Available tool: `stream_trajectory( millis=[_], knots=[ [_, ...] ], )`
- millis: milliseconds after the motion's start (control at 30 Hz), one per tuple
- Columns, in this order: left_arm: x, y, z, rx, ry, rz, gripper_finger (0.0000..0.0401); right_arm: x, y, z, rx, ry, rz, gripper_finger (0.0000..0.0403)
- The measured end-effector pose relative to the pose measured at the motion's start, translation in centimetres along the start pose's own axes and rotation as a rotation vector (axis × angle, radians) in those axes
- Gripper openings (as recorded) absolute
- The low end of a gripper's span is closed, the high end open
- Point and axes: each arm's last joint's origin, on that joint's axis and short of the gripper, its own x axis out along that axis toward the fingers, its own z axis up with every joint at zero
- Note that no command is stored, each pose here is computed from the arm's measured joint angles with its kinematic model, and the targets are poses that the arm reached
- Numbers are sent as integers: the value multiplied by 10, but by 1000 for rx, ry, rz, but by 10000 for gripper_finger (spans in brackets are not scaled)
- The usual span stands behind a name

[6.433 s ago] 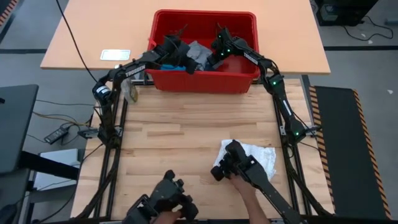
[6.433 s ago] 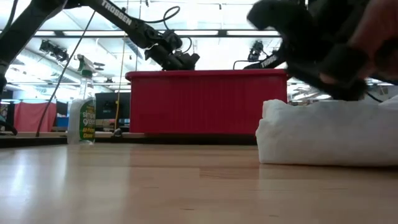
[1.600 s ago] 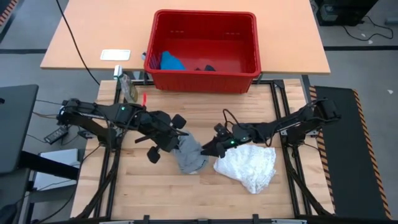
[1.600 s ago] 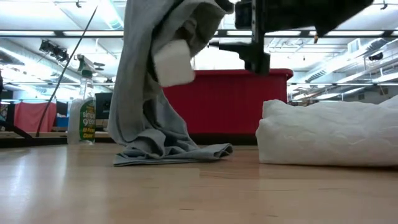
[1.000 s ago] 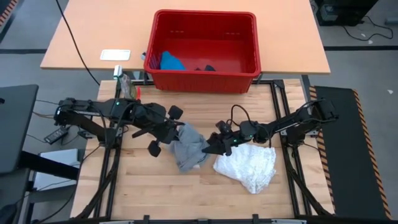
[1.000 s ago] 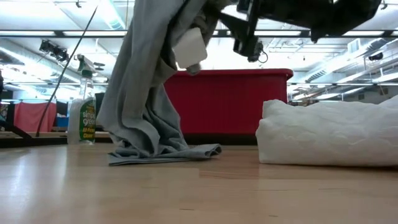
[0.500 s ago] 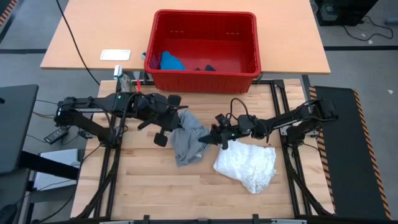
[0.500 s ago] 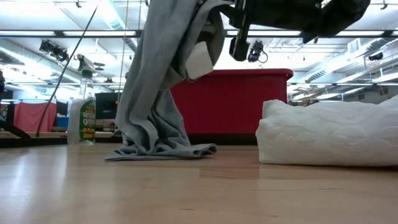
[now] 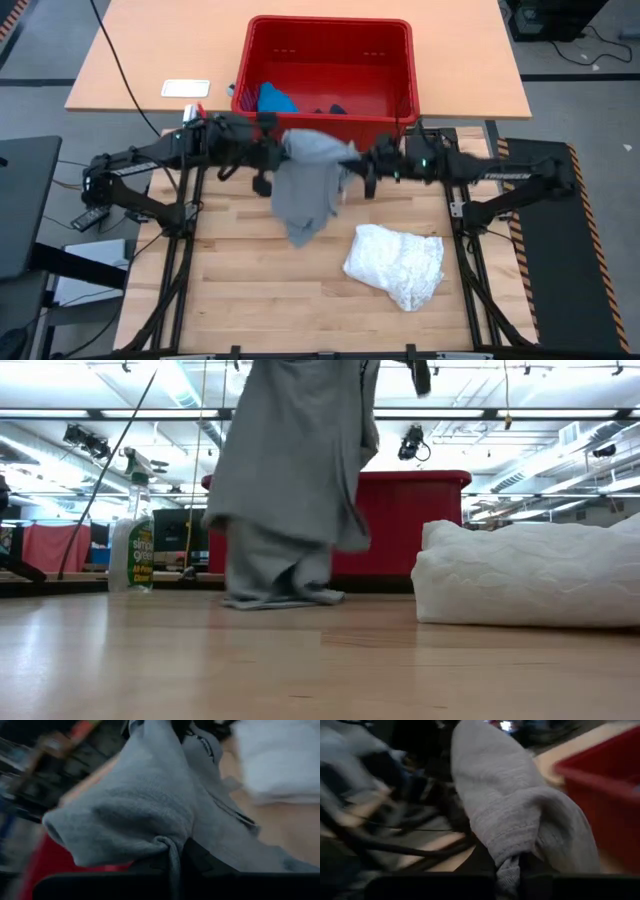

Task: Fold laundry
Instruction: Remove the gray shirt from the red laundry bin

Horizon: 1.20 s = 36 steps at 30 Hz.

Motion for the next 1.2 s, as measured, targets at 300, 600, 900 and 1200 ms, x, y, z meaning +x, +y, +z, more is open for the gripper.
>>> stream_trajectory(
  millis=[300, 600, 900, 1200],
  knots=[
    [-30, 48, 14, 66, -182, 295, 25, -2, 39, 80, -300, 73, -201, 12],
    [-17, -3, -3, -297, -43, -258, 25, 32, 61, 11, -198, 442, -162, 12],
    [32, -167, -41, -629, 154, -616, 22, 66, 94, -132, 80, 794, -49, 12],
    [34, -210, -53, -912, 150, -487, 31, 68, 78, -142, 193, 793, -12, 12]
  ],
)
